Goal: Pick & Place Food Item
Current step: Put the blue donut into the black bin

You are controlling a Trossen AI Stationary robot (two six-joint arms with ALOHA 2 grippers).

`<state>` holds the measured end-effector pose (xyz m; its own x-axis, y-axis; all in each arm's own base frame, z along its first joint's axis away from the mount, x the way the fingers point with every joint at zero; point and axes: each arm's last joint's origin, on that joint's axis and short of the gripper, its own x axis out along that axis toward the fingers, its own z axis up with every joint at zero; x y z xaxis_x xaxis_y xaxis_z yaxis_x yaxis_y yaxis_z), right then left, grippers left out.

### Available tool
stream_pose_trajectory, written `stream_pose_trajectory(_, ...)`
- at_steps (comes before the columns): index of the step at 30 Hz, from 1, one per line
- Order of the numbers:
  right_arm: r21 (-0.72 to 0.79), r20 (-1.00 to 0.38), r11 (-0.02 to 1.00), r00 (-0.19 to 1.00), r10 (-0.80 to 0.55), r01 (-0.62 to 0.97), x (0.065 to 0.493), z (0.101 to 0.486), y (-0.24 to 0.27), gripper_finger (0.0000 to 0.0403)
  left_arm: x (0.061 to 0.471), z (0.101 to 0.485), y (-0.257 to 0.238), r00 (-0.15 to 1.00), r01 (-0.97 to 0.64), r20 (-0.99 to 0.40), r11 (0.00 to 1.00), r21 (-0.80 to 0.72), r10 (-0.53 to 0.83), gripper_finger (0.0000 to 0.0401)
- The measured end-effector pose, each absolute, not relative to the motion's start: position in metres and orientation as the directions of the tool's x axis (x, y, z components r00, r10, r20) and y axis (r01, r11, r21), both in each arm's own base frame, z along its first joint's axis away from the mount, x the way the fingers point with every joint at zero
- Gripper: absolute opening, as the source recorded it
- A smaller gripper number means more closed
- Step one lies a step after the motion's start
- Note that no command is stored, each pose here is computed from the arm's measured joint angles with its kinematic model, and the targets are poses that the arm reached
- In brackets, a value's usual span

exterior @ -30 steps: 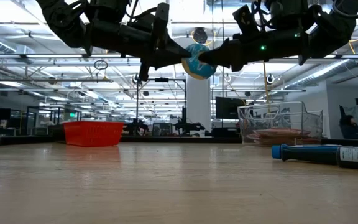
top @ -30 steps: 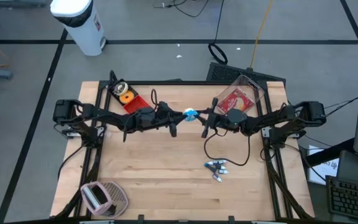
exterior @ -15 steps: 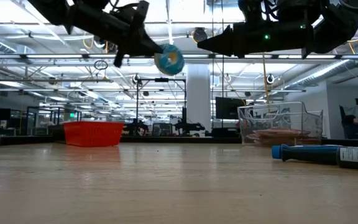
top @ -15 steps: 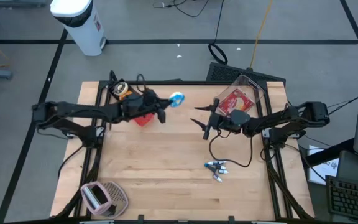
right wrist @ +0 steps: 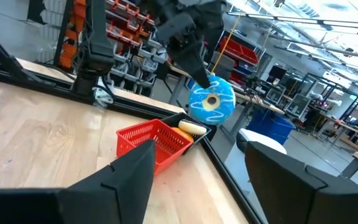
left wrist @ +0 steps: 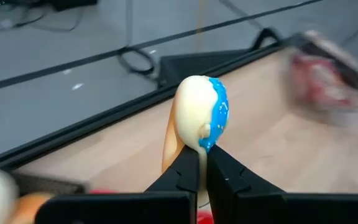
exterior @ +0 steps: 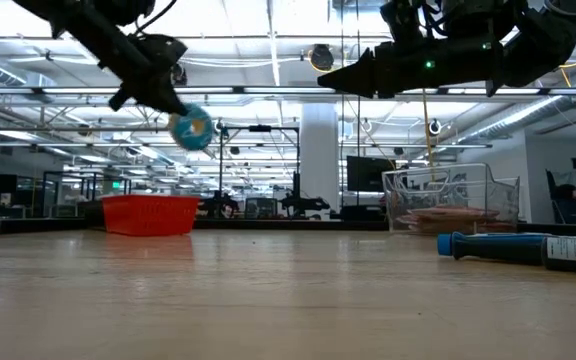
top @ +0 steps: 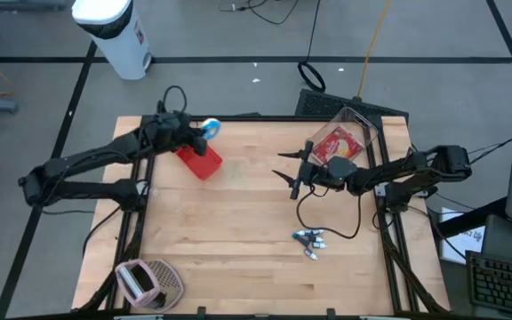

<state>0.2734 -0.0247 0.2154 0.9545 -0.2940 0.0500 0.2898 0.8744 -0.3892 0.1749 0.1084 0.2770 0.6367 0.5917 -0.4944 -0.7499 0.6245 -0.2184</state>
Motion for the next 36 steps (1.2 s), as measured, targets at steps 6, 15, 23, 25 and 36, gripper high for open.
stream_pose_trajectory(6,-0.389,0.05,0.874,0.954,-0.295,0.29,0.273,0.215,-0.025,0.0237,0.153,0.264,0.131,0.558,-0.816,-0.544,0.535,-0.221,0.626,0.0008)
stream_pose_trajectory(15,-0.39,0.047,0.874,0.954,-0.295,0.289,0.273,0.215,-0.025,0.0232,0.117,0.227,0.156,0.487,-0.872,-0.609,0.396,-0.289,0.626,0.0007)
stream_pose_trajectory(23,-0.409,0.046,0.866,0.954,-0.295,0.288,0.273,0.215,-0.025,0.0229,0.099,0.213,0.163,0.402,-0.916,-0.647,0.294,-0.274,0.648,0.001)
stream_pose_trajectory(25,-0.409,0.046,0.866,0.954,-0.295,0.287,0.273,0.215,-0.025,0.0227,0.098,0.211,0.163,0.409,-0.912,-0.652,0.294,-0.285,0.638,0.0006)
stream_pose_trajectory(36,-0.409,0.046,0.866,0.954,-0.296,0.288,0.273,0.215,-0.025,0.0226,0.091,0.195,0.16,0.427,-0.904,-0.682,0.279,-0.323,0.593,0.0005)
